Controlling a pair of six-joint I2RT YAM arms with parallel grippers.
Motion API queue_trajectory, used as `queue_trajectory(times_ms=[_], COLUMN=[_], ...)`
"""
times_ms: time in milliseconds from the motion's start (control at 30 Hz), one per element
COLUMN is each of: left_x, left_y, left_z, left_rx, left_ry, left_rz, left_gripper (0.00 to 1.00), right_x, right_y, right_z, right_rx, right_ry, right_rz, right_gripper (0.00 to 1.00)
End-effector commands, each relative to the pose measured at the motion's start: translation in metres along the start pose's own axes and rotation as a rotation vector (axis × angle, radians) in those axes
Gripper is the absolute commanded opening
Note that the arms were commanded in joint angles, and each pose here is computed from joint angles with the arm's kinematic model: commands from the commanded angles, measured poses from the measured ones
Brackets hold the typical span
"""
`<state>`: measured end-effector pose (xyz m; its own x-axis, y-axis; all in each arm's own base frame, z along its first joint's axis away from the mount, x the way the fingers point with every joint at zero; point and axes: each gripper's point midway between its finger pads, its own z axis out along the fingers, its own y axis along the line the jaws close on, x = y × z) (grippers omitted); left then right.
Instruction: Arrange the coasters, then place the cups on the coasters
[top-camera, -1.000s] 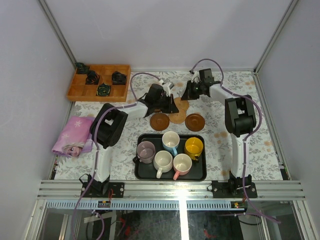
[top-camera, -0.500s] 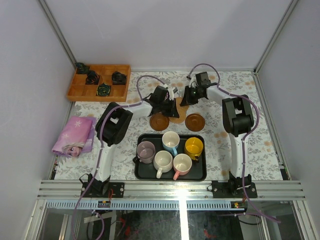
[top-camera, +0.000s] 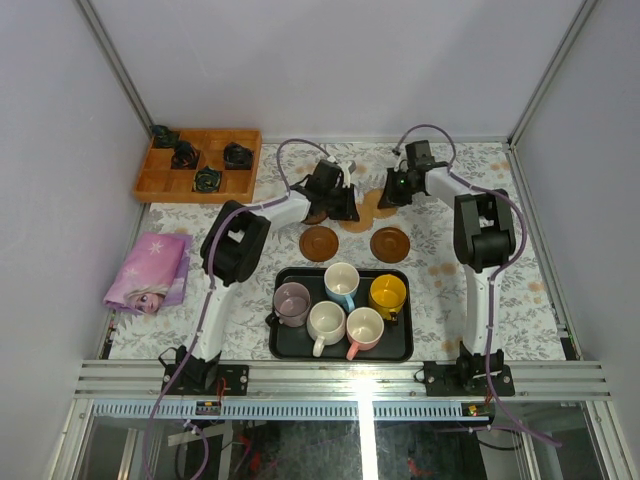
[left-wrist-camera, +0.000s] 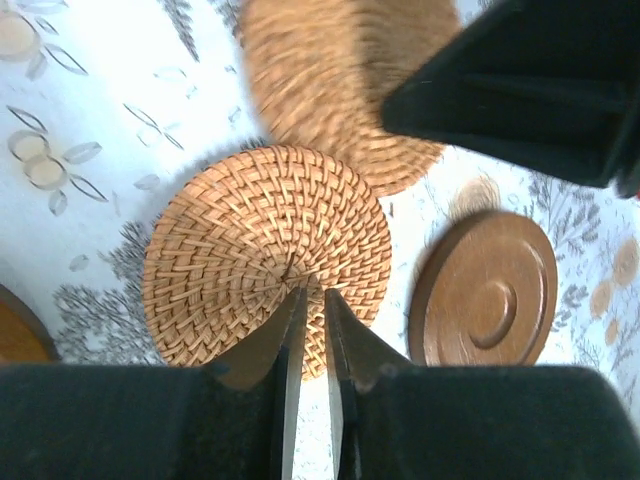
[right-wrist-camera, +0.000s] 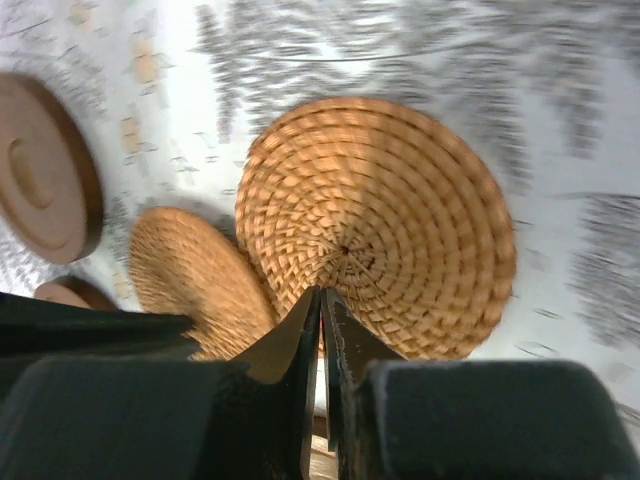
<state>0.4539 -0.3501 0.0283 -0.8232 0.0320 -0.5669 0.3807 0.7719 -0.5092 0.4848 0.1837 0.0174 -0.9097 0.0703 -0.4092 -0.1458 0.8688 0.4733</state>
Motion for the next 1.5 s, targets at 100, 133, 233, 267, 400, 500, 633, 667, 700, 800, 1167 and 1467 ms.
queue_trajectory(times_ms=[100, 133, 233, 267, 400, 500, 633, 667, 700, 800, 1167, 1467], left_x=[-0.016, -0.02, -0.032, -0.036, -0.06, -0.074, -0.087, -0.089, -0.09, -0.091, -0.053, 0.017], left_y=[0.045, 0.046, 0.055, 0.058, 0.072, 0.09, 0.119, 0.128, 0.137, 0.168, 0.216, 0.199], left_z=[0.009, 0.011, 0.016, 0.018, 0.023, 0.021, 0.006, 0.002, -0.003, -0.023, -0.093, -0.107], left_rx=[-0.112, -0.112, -0.126, -0.13, -0.144, -0.176, -0.263, -0.283, -0.305, -0.362, -0.5, -0.483], left_ry=[-0.012, -0.019, -0.042, -0.049, -0.096, -0.122, -0.165, -0.172, -0.179, -0.201, -0.195, -0.085], left_rz=[-0.023, -0.021, -0.024, -0.027, -0.052, -0.072, -0.093, -0.104, -0.117, -0.181, -0.27, -0.346], left_gripper=[0.16, 0.16, 0.18, 0.19, 0.22, 0.24, 0.25, 0.25, 0.25, 0.25, 0.25, 0.24], right_x=[0.012, 0.015, 0.021, 0.023, 0.028, 0.032, 0.043, 0.047, 0.052, 0.066, 0.073, 0.043], right_y=[-0.103, -0.109, -0.124, -0.127, -0.131, -0.132, -0.134, -0.134, -0.136, -0.139, -0.135, -0.119], right_z=[-0.045, -0.049, -0.056, -0.058, -0.067, -0.074, -0.081, -0.082, -0.082, -0.085, -0.095, -0.108], right_rx=[0.306, 0.314, 0.335, 0.339, 0.355, 0.367, 0.39, 0.393, 0.397, 0.409, 0.409, 0.355], right_ry=[-0.017, -0.02, -0.017, -0.015, -0.013, -0.012, -0.002, 0.002, 0.009, 0.029, 0.015, -0.075], right_rz=[0.141, 0.156, 0.196, 0.204, 0.212, 0.208, 0.209, 0.212, 0.216, 0.224, 0.221, 0.173], right_gripper=[0.11, 0.11, 0.11, 0.11, 0.11, 0.11, 0.11, 0.11, 0.11, 0.11, 0.11, 0.13])
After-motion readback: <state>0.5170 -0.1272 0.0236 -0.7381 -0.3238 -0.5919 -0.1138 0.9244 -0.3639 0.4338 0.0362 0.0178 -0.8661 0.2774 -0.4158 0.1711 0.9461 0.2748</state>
